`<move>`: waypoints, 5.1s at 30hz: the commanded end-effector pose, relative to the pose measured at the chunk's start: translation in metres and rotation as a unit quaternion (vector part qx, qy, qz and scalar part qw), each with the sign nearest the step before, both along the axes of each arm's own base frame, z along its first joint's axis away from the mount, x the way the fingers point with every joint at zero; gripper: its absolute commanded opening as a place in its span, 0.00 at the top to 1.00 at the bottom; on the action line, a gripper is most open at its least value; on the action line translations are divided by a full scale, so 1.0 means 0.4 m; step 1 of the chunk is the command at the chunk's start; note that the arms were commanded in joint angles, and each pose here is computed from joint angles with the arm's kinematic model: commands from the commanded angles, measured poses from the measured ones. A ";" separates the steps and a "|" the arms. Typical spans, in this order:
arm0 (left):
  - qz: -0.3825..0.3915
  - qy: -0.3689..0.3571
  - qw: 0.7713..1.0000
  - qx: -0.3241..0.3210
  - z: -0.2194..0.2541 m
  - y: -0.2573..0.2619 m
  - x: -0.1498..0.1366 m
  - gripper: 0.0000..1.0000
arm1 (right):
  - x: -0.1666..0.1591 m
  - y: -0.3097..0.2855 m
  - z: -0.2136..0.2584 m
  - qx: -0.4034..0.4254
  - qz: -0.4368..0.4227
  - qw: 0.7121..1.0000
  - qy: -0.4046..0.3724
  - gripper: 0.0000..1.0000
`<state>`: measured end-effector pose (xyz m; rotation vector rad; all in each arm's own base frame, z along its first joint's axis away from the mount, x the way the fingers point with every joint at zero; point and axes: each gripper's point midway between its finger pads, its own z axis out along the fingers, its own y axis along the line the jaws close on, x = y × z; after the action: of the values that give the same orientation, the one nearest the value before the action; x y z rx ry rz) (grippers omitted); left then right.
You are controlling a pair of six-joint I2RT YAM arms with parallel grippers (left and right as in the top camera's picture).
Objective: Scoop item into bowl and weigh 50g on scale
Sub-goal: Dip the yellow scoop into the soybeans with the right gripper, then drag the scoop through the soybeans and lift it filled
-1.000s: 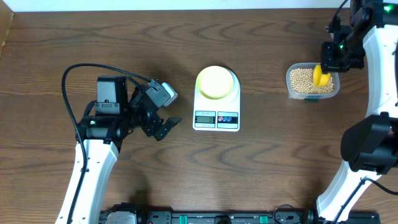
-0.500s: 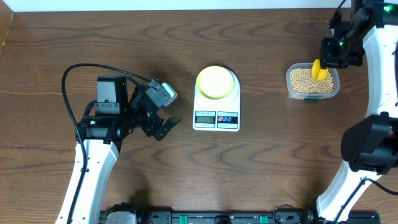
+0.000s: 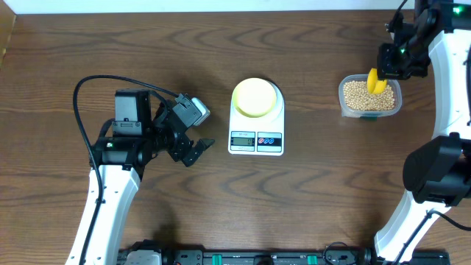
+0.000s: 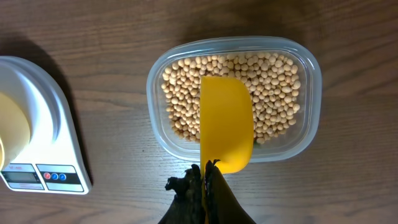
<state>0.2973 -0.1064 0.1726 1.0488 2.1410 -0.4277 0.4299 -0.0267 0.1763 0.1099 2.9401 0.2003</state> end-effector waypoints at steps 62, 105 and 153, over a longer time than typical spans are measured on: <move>0.002 -0.003 1.000 -0.006 0.015 -0.004 0.006 0.02 | -0.019 -0.107 -0.076 -0.114 0.054 0.992 0.029 0.99; 0.002 -0.003 1.000 -0.005 0.015 -0.004 0.006 0.03 | -0.040 0.030 -0.253 0.122 0.037 0.991 0.052 0.99; 0.002 -0.003 1.000 -0.006 0.015 -0.004 0.006 0.02 | -0.047 -0.138 -0.183 0.360 -0.098 0.927 -0.043 0.99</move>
<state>0.2973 -0.1064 0.1726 1.0488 2.1410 -0.4277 0.4109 -0.0802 0.0986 0.4508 2.6465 1.1133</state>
